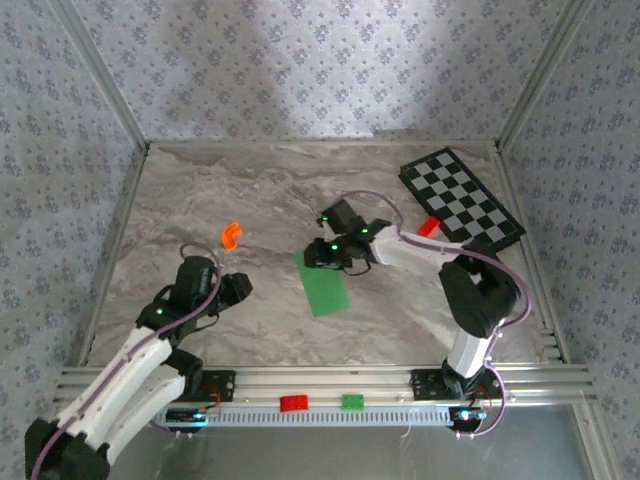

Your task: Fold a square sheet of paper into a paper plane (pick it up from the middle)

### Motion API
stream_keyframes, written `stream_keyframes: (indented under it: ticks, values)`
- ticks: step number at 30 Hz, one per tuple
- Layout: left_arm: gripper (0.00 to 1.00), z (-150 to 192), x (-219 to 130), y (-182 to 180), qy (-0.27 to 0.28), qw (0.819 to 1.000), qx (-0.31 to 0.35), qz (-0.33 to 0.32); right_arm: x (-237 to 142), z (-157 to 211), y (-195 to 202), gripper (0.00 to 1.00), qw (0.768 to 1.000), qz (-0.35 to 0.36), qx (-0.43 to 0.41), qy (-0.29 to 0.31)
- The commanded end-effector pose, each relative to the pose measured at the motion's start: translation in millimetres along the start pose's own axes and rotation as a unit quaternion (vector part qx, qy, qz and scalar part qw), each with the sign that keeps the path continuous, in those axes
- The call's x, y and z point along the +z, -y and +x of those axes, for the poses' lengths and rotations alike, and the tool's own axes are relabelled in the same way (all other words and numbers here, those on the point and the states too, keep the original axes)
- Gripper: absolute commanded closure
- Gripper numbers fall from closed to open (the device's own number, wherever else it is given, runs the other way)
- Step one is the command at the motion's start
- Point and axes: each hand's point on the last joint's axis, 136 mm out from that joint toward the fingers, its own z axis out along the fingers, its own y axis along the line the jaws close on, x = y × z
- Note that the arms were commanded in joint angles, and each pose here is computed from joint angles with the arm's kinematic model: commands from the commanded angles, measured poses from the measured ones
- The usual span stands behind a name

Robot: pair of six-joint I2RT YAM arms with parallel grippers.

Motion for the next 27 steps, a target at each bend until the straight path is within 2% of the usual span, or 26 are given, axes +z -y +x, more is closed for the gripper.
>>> stream_keyframes:
  ticks: [1, 3, 6, 10, 17, 27]
  values:
    - [0.67, 0, 8, 39, -0.046, 0.996, 0.021, 0.079, -6, 2, 13, 0.73, 0.996, -0.069, 0.048, -0.002]
    - [0.66, 2, 17, 47, -0.07, 0.993, 0.017, 0.09, -8, 2, 33, 0.82, 0.994, -0.073, 0.077, 0.002]
    - [0.66, 3, 30, 53, -0.09, 0.991, 0.0, 0.102, -7, 4, 47, 0.89, 0.993, -0.076, 0.091, -0.003]
    - [0.62, 4, 44, 63, -0.101, 0.989, -0.012, 0.111, 1, 8, 53, 0.9, 0.993, -0.074, 0.095, -0.013]
    - [0.54, 19, 72, 78, -0.142, 0.985, 0.0, 0.1, 19, 29, 86, 0.91, 0.991, -0.034, 0.126, -0.04]
    - [0.53, 33, 104, 93, -0.179, 0.979, -0.006, 0.1, 22, 58, 111, 0.91, 0.984, -0.006, 0.17, -0.051]
